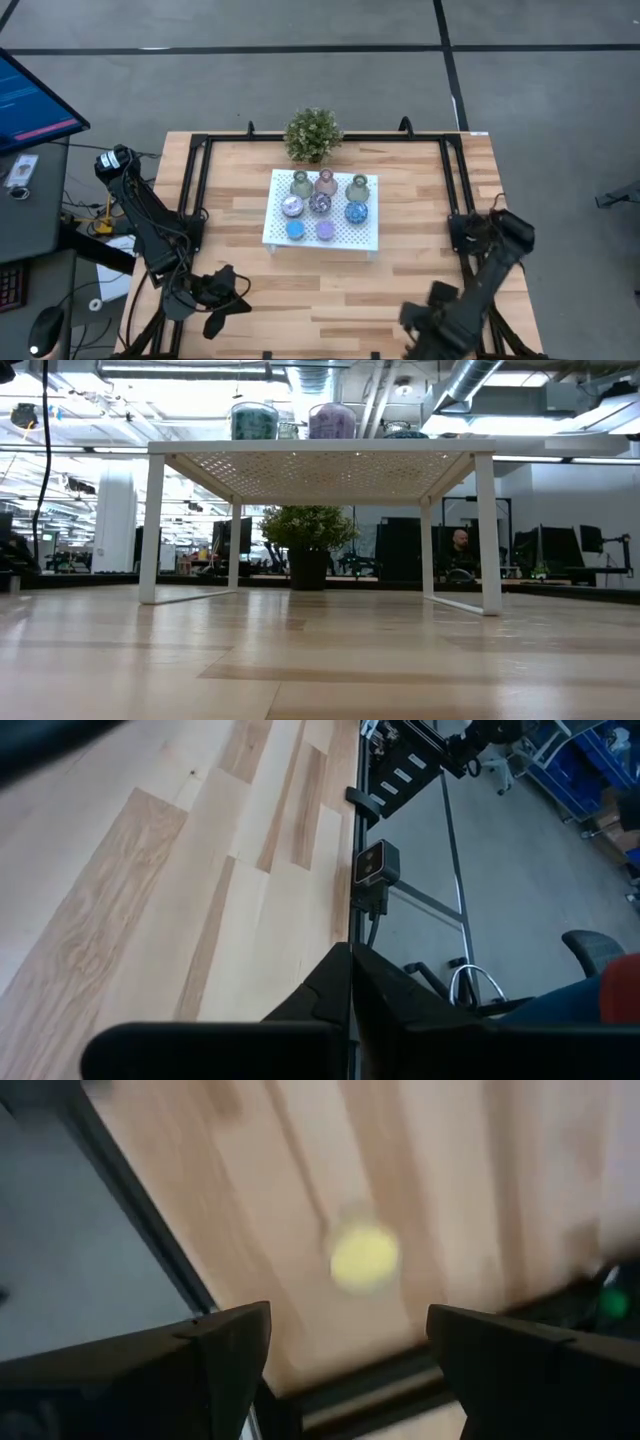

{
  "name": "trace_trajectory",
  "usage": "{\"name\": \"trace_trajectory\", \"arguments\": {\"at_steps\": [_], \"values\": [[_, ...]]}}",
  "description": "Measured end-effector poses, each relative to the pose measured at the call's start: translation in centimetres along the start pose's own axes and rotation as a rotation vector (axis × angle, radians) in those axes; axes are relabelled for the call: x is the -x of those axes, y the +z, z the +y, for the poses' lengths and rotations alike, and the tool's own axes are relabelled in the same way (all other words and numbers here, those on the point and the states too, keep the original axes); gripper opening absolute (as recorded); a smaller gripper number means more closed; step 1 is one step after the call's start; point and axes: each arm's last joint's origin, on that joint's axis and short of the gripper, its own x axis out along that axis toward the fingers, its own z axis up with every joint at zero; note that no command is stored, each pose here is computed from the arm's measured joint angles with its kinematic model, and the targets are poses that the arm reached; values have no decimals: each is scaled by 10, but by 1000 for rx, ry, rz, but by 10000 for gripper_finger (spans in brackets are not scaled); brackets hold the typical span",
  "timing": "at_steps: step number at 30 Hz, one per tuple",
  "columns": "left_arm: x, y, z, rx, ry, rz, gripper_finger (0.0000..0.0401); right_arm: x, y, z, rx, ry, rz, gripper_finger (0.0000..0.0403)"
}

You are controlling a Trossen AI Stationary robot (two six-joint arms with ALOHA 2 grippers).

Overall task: Pick & Place candle stick holders
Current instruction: Put the yellow candle on the shelf

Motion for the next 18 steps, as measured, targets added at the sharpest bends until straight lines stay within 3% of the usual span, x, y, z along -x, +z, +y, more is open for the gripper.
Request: {"name": "trace_trajectory", "arguments": {"at_steps": [3, 8, 11, 14, 18], "values": [[0, 0, 0, 0, -4, 5, 19, -19, -22, 4, 11, -42, 49, 261], [0, 0, -1, 8, -11, 5, 43, -31, -58, 5, -13, 19, 43, 261], [0, 0, -1, 21, -15, 4, 58, -18, -89, -16, -114, 58, 5, 261], [0, 0, -1, 30, -16, 3, 73, 0, -115, -43, -269, 145, -125, 261], [0, 1, -2, 32, -18, 2, 87, 5, -131, -77, -444, 193, -155, 261]]}}
